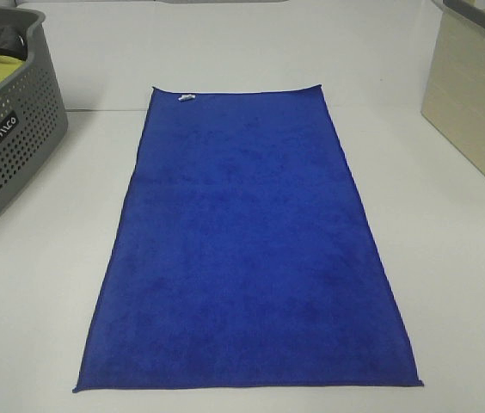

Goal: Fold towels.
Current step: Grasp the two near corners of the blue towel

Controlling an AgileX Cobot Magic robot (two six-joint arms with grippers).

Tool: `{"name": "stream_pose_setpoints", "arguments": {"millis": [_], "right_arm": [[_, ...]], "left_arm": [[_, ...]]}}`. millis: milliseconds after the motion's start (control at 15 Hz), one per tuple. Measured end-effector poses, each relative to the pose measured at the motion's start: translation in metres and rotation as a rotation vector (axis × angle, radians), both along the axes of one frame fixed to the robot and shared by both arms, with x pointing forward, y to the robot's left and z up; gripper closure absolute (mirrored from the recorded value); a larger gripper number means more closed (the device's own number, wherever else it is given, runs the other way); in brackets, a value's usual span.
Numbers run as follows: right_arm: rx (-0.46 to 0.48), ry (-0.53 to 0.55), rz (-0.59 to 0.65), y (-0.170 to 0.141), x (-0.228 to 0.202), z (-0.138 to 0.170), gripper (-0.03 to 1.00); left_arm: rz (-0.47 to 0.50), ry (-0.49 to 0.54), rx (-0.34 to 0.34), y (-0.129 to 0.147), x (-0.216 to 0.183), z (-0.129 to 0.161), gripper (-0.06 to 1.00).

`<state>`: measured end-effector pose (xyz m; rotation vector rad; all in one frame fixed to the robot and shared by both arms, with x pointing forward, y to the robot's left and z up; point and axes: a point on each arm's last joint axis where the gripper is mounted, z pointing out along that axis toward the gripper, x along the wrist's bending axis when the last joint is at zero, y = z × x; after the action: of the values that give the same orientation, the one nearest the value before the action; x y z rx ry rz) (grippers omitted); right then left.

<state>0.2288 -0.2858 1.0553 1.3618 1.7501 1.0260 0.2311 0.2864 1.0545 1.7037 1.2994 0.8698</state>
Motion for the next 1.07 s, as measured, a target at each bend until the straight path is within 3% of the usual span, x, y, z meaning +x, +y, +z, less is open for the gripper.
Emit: {"name": "stream_pose_setpoints", "arguments": {"millis": [1067], "right_arm": [[0.000, 0.000, 0.000, 0.0000, 0.0000, 0.0000, 0.19]], "left_arm": [[0.000, 0.000, 0.000, 0.0000, 0.0000, 0.0000, 0.32]]}}
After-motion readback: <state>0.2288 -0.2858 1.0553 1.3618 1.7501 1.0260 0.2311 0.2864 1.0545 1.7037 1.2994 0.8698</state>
